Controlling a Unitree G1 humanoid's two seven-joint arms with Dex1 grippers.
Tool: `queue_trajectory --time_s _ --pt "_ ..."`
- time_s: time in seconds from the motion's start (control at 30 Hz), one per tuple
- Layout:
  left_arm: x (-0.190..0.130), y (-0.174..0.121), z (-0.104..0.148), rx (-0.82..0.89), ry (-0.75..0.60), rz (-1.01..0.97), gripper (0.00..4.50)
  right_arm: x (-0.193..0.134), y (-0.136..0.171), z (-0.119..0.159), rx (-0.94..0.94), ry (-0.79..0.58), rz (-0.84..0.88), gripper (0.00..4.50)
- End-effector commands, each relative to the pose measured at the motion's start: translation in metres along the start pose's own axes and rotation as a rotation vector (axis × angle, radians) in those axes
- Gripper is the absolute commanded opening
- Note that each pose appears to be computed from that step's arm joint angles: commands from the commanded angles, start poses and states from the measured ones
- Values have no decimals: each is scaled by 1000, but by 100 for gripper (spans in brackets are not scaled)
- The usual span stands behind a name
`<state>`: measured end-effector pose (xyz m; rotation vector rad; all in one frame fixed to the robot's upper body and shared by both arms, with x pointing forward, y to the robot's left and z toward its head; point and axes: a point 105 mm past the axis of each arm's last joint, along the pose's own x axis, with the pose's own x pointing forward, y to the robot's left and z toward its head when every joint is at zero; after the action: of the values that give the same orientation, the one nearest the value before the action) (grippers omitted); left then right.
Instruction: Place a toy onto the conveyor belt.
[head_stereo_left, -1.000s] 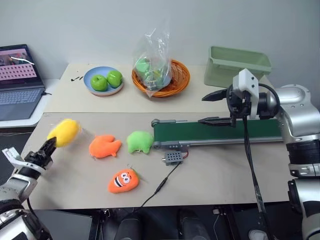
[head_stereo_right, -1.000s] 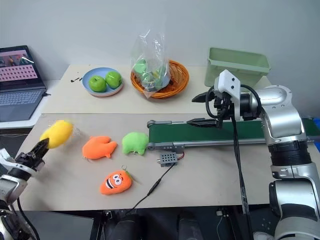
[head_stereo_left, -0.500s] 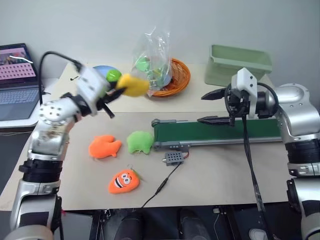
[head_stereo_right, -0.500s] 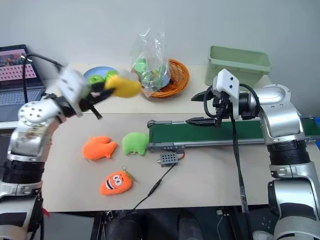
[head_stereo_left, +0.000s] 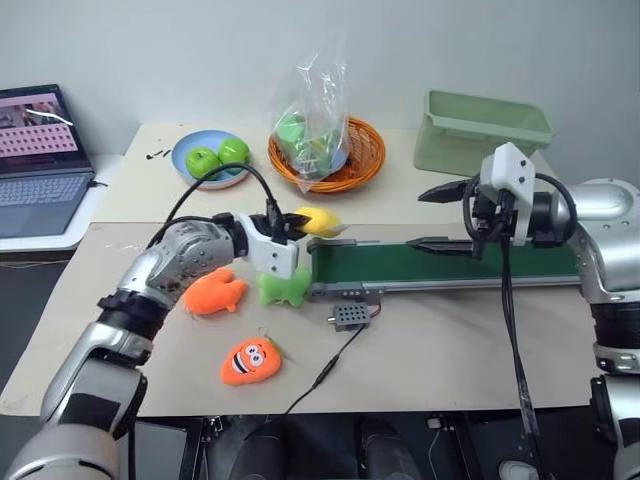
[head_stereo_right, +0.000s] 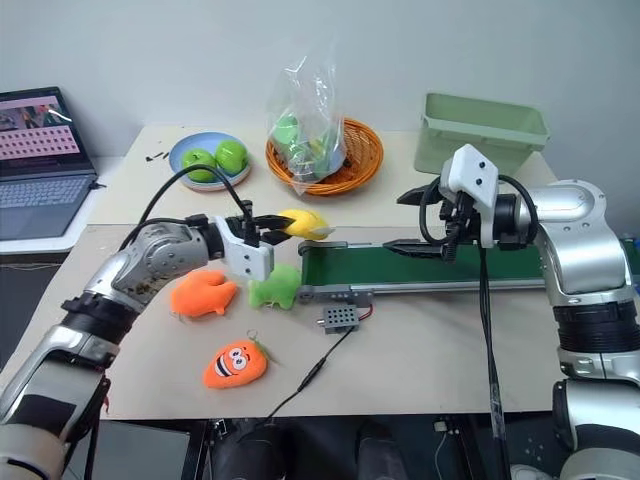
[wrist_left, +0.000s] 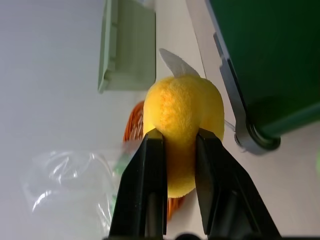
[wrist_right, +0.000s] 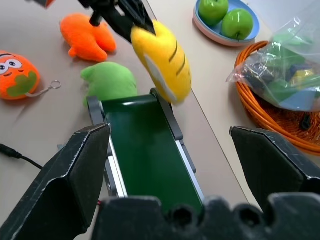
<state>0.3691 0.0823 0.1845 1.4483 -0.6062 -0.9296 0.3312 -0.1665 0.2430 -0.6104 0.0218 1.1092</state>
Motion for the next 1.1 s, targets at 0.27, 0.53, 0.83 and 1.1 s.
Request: queue_trajectory --time_s 0.27,0.53,0.83,1.1 --pt "17 21 38 89 -202 85 81 -16 -2 9 -19 -14 -79 450" --pt "9 -34 31 51 -218 -66 81 -17 -1 8 -15 -8 -87 450" --pt "2 -58 12 38 -151 -139 81 -16 -1 6 -12 1 -88 450" --pt "-2 -66 4 16 -119 -173 172 -15 -1 6 -13 -1 -83 450"
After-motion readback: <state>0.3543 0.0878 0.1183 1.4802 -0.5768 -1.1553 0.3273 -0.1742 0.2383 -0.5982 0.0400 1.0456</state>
